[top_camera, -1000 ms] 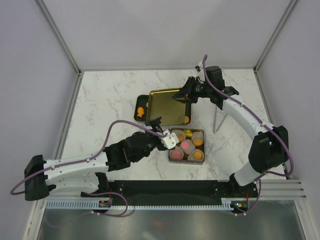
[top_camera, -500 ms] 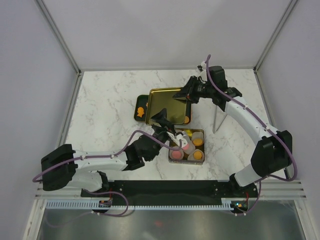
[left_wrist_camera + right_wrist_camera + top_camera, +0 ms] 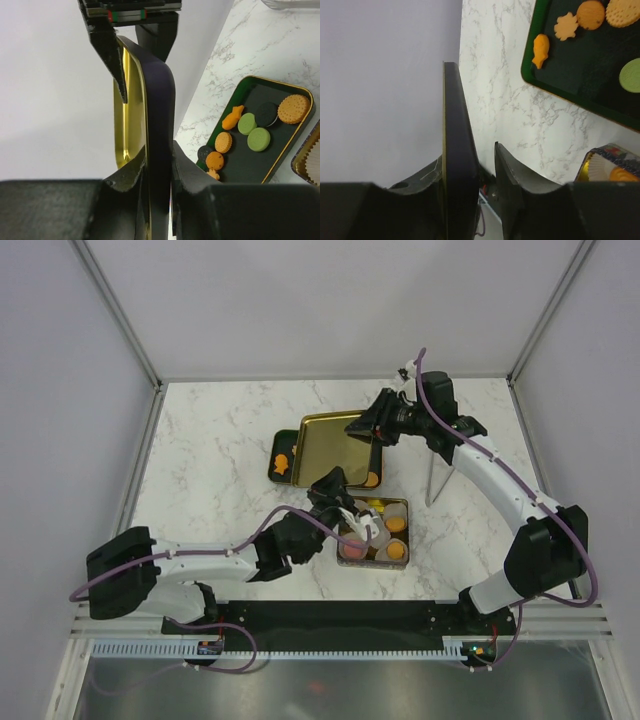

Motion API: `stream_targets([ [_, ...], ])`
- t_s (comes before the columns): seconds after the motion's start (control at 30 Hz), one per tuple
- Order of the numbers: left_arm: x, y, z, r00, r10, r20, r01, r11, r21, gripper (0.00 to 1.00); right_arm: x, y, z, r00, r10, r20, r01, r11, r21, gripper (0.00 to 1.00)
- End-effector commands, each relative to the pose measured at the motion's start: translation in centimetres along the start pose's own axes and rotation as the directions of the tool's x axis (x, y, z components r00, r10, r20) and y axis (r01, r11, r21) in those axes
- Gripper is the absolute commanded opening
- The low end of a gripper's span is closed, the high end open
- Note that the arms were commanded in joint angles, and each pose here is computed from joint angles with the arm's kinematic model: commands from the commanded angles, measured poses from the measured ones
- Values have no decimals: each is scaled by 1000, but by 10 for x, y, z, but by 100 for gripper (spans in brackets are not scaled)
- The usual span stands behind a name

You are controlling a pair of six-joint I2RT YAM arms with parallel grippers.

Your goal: Pack the cookies

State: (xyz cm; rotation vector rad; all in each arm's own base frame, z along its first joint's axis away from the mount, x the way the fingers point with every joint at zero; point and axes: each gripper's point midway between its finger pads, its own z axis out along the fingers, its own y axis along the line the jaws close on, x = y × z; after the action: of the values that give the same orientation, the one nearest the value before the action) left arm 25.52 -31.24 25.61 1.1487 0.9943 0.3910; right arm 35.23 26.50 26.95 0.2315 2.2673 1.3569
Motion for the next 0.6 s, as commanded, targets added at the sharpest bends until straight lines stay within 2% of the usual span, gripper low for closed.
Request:
stream_targets([
  [0.0,-19,56,4,974,-226,32,228,965,-130,2,-6,2,-11,994,-94,53,93,996,15,44],
  [0.03,-16,42,4,975,-220,-2,219,974,-64,2,-12,3,-15,987,-132,87,129,991,34,48],
  [0.07,-17,39,4,954,-298,-8,298,954,-44,2,-15,5,-18,983,-153,106,150,988,40,57],
  [0.13,-26,37,8,931,-365,-16,365,931,18,2,-24,14,-28,963,-220,155,214,975,50,69],
  [0.17,-25,23,6,910,-411,-55,414,907,77,2,-33,17,-33,948,-249,199,238,968,77,72],
  [0.2,-33,22,7,893,-448,-47,450,886,109,2,-39,19,-38,935,-270,229,254,962,99,75],
  [0.23,-35,19,6,876,-479,-54,482,867,128,2,-43,23,-47,919,-297,258,274,954,122,83],
  [0.37,-47,-4,-1,774,-620,-131,631,735,247,2,-71,32,-81,827,-396,398,319,915,247,90],
  [0.43,-53,-1,0,727,-671,-148,683,681,264,2,-82,34,-101,781,-416,465,302,904,302,93],
  [0.47,-62,-2,-2,665,-727,-168,738,606,299,2,-86,35,-108,763,-430,483,302,897,322,93],
  [0.53,-61,7,2,574,-796,-194,807,508,302,2,-93,39,-129,715,-443,541,277,890,363,94],
  [0.57,-66,10,1,460,-859,-226,872,388,300,2,-94,36,-133,706,-447,550,269,887,376,94],
])
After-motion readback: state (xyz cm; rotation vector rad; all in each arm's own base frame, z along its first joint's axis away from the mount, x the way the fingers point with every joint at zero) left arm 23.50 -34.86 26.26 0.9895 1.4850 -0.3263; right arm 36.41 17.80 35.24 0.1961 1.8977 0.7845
